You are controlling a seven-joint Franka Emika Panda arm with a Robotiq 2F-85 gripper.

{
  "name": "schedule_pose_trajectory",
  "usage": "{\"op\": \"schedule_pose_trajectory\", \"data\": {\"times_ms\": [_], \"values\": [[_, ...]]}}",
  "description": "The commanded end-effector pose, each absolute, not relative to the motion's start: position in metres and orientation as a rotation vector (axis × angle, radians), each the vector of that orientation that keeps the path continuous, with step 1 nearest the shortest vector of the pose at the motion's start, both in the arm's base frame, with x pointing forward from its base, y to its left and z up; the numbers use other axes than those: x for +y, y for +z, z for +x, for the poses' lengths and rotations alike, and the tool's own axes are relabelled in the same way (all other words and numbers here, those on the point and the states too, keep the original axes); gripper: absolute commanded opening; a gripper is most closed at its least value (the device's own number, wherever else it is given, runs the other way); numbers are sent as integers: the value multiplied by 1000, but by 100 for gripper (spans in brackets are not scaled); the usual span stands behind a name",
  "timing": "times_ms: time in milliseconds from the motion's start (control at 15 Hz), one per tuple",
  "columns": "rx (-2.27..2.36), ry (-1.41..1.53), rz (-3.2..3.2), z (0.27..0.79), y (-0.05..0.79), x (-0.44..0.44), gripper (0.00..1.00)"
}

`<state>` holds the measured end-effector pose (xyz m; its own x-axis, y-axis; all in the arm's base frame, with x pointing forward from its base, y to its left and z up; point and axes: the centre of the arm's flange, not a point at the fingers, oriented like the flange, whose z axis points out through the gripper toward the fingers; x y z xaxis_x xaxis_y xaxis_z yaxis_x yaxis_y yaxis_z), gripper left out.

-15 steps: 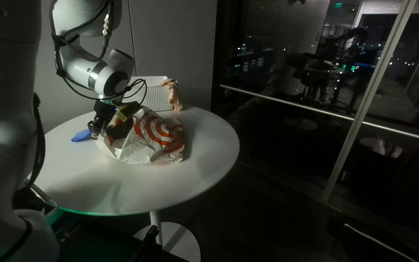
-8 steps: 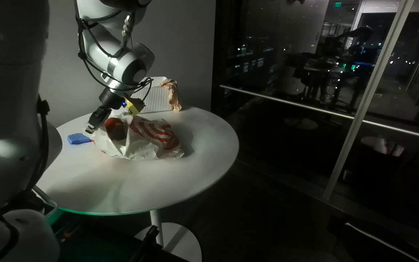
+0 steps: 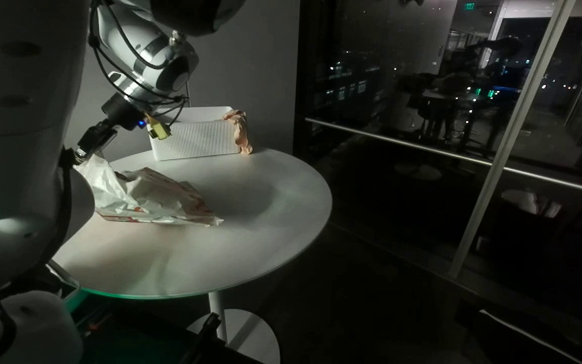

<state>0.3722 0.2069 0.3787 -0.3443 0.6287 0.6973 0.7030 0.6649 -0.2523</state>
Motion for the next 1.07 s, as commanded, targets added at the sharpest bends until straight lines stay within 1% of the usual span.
{"op": "schedule_pose_trajectory", "data": {"times_ms": [0, 67, 133, 267, 467, 733, 1000], "values": [[-2133, -233, -1196, 355, 395, 219, 15], [-2141, -258, -1261, 363, 388, 224, 15], [-2163, -264, -1332, 372, 375, 228, 14], [-2196, -263, -1465, 383, 348, 230, 13], [-2199, -297, -1652, 392, 322, 225, 16], [-2139, -326, -1904, 399, 310, 215, 14], [-2025, -433, -2127, 391, 325, 214, 14]]}}
